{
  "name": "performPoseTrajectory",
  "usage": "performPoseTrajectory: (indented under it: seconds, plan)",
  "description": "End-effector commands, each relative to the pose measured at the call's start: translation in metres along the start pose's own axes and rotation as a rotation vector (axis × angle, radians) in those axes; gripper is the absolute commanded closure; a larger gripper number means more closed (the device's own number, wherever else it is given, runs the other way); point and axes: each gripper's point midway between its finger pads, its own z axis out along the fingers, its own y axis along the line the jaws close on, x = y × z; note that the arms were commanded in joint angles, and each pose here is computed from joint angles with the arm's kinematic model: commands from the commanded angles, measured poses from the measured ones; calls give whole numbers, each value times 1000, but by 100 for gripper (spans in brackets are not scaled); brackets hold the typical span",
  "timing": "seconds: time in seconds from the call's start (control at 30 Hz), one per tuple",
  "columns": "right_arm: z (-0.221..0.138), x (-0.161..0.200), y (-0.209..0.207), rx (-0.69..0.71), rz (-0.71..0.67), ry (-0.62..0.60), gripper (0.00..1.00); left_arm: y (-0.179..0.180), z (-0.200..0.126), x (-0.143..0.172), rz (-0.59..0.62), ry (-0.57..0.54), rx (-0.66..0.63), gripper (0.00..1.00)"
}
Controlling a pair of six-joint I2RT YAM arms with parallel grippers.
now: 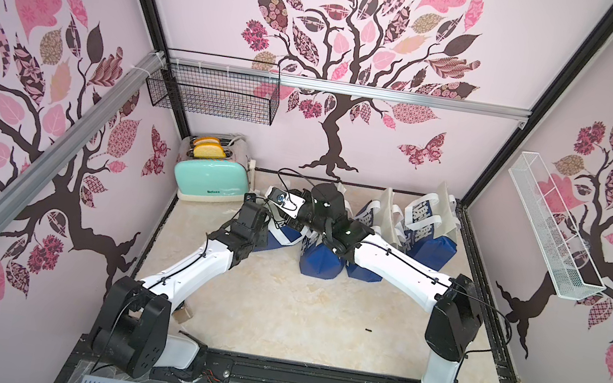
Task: Open the takeout bag
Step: Open the takeout bag at the center of the board.
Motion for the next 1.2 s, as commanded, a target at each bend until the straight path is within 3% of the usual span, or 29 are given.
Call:
performPoseTrajectory:
  seconds: [0.0, 0.47, 0.67, 1.17]
  plan:
    - [6, -5, 3, -13, 40, -23, 61, 11, 1, 35, 57, 131, -30, 100]
    - [21, 15, -16, 67, 67, 10, 68, 13, -5, 35, 67, 118, -27, 100]
    - [14, 3, -31, 100, 73, -24, 61, 17, -7, 40, 68, 120, -35, 100]
    - [1, -12, -55, 194, 63, -53, 60, 20, -10, 41, 83, 118, -42, 100]
